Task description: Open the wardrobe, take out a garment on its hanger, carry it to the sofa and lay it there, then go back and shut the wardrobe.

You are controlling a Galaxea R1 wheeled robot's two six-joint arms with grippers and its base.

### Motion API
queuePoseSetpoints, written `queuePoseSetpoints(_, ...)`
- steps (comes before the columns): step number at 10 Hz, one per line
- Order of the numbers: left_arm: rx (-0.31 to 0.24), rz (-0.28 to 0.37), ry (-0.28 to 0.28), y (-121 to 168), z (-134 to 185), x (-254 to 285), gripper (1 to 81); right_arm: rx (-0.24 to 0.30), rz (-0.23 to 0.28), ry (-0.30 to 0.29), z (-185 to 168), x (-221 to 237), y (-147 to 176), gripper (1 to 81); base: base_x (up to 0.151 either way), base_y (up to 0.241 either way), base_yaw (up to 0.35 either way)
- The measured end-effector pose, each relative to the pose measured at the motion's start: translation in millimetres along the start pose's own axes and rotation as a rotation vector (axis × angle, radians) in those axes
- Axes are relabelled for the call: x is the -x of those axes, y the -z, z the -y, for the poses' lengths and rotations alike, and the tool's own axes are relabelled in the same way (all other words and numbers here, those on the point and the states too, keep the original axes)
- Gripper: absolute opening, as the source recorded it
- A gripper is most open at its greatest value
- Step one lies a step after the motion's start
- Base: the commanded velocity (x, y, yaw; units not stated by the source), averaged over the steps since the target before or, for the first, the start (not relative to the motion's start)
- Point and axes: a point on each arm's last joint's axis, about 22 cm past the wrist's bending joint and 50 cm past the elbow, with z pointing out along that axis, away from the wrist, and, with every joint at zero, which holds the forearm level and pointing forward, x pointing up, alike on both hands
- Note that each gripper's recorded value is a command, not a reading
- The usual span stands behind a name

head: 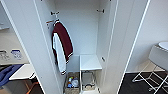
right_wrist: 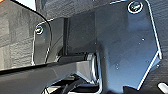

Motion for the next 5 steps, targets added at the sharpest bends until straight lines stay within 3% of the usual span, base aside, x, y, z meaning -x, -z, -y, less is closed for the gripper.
queuePoseSetpoints(5,0.006,-0.003,0.000,-1.9,-4.2,-2.4,81.1,0.001,0.005,-0.002,-0.5,3.6,0.5,81.1,0.000,0.000,0.262)
